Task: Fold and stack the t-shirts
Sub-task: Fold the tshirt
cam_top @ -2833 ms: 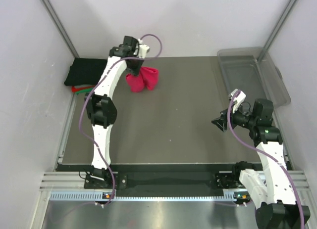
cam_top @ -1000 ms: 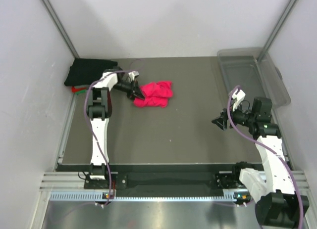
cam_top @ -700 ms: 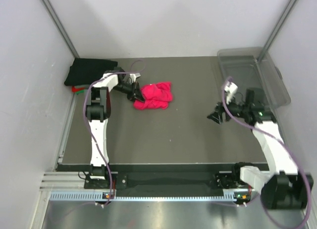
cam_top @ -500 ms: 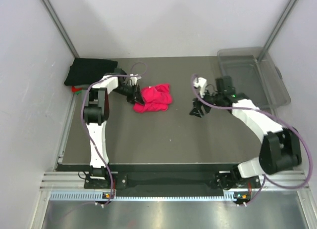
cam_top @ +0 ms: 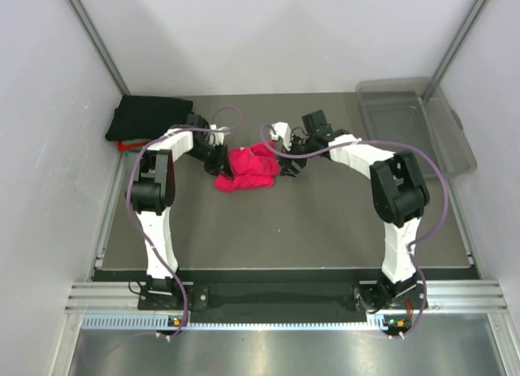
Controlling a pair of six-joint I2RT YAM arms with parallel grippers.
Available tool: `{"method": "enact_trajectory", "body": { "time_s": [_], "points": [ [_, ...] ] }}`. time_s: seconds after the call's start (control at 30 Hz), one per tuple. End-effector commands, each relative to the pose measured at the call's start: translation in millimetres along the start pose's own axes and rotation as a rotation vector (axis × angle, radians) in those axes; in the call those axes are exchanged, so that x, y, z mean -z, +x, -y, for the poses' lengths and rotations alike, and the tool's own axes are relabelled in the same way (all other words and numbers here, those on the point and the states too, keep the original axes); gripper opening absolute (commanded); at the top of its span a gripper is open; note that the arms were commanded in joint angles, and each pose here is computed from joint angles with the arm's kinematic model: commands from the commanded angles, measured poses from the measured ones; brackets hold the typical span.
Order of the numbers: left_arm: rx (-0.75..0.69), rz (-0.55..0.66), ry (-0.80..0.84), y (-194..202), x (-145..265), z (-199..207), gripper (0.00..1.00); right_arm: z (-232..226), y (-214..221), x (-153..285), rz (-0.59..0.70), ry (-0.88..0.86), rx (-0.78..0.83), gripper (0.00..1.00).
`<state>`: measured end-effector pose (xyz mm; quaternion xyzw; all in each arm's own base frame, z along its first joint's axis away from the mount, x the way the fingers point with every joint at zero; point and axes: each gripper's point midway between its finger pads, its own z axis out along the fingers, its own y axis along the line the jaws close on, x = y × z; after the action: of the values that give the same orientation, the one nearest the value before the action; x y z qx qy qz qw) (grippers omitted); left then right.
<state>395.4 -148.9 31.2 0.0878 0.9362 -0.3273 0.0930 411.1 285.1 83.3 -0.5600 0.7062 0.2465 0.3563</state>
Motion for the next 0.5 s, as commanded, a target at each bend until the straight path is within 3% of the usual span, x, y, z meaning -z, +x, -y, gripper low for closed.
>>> {"method": "enact_trajectory", "body": {
  "time_s": [0.0, 0.23, 0.47],
  "points": [
    [-0.011, 0.016, -0.111, -4.6, 6.8, -19.9, 0.00, -9.5, -33.8, -15.8, 0.075, -0.045, 0.187, 0.77],
    [-0.001, -0.005, -0.083, -3.0, -1.5, -21.4, 0.00, -17.3, -29.6, -39.1, 0.043, -0.054, 0.245, 0.79],
    [-0.009, 0.000, -0.077, -8.3, -0.4, -19.6, 0.00, -1.3, -21.9, -62.7, 0.001, -0.042, 0.220, 0.73]
  ]
}}
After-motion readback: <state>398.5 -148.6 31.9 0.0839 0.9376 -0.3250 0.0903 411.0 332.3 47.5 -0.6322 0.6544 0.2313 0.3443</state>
